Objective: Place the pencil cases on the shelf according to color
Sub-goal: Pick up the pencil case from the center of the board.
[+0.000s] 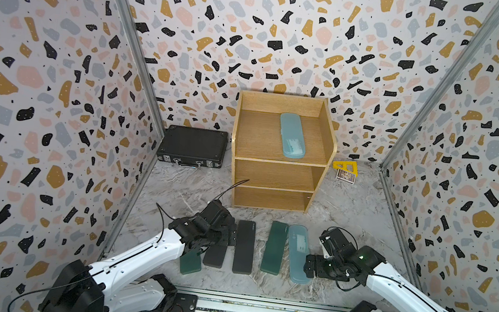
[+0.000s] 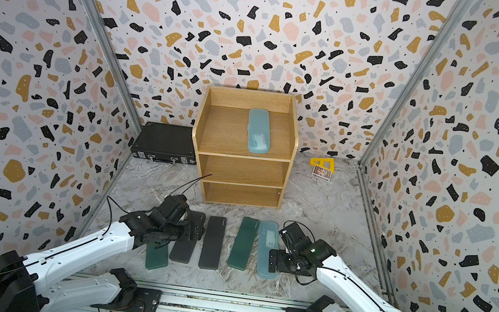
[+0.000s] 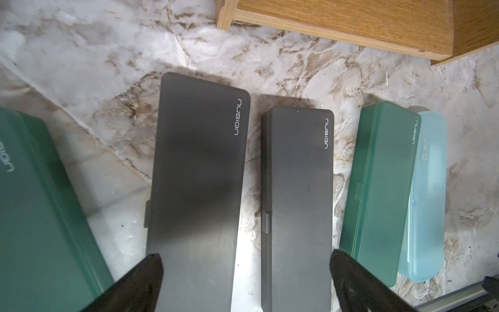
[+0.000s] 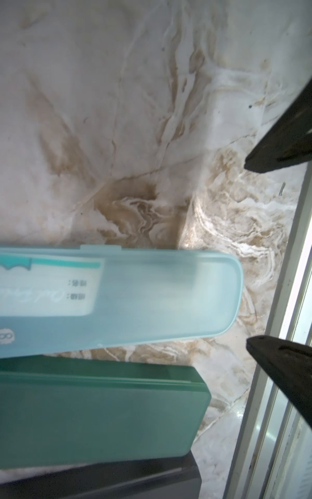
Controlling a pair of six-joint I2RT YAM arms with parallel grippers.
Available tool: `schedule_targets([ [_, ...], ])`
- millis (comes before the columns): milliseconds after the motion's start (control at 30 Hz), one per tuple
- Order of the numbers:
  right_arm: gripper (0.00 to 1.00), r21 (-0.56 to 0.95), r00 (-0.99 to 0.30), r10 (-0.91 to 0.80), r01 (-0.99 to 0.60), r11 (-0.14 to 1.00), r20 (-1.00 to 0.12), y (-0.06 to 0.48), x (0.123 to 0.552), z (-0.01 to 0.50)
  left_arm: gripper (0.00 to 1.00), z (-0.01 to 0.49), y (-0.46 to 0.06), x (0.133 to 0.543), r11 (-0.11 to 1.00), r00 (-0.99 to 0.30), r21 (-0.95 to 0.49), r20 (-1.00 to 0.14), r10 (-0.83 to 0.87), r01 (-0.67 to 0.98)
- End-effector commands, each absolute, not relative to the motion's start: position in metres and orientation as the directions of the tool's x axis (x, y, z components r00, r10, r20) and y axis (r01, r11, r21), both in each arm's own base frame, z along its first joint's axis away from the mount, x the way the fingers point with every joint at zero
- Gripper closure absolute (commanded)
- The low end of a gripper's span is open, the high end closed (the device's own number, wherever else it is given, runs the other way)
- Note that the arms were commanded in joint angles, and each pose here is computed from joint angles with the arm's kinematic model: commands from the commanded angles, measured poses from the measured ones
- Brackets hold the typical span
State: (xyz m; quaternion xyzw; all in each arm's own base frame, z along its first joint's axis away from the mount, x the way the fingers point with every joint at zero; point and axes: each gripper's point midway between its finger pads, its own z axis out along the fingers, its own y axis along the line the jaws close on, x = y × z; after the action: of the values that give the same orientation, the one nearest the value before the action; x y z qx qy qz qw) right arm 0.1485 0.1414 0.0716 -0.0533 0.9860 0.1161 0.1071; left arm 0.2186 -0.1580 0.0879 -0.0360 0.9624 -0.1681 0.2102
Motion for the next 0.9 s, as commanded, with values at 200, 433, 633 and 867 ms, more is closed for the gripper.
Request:
schedule_targets([
  [200,0.00,0.210,-0.966,-0.068,-0.122,0.970,-0.249,0.172,0.165,0.065,0.00,0.089,-0.167,0.225,0.941,-0.901,-0.337,-0.414,-0.133,0.016],
  [433,0.00,0.127,-0.968,-0.082,-0.114,0.985,-0.236,0.174,0.165,0.051,0.00,0.087,-0.168,0.226,0.944,-0.903,-0.330,-0.411,-0.126,0.019],
  [633,0.00,0.107,-0.966,-0.101,-0.129,0.986,-0.237,0.182,0.163,0.043,0.00,0.087,-0.168,0.226,0.945,-0.903,-0.328,-0.413,-0.123,0.021],
  [867,0.00,0.084,-0.965,-0.116,-0.138,0.987,-0.233,0.190,0.160,0.035,0.00,0.086,-0.168,0.224,0.944,-0.902,-0.328,-0.414,-0.123,0.022],
])
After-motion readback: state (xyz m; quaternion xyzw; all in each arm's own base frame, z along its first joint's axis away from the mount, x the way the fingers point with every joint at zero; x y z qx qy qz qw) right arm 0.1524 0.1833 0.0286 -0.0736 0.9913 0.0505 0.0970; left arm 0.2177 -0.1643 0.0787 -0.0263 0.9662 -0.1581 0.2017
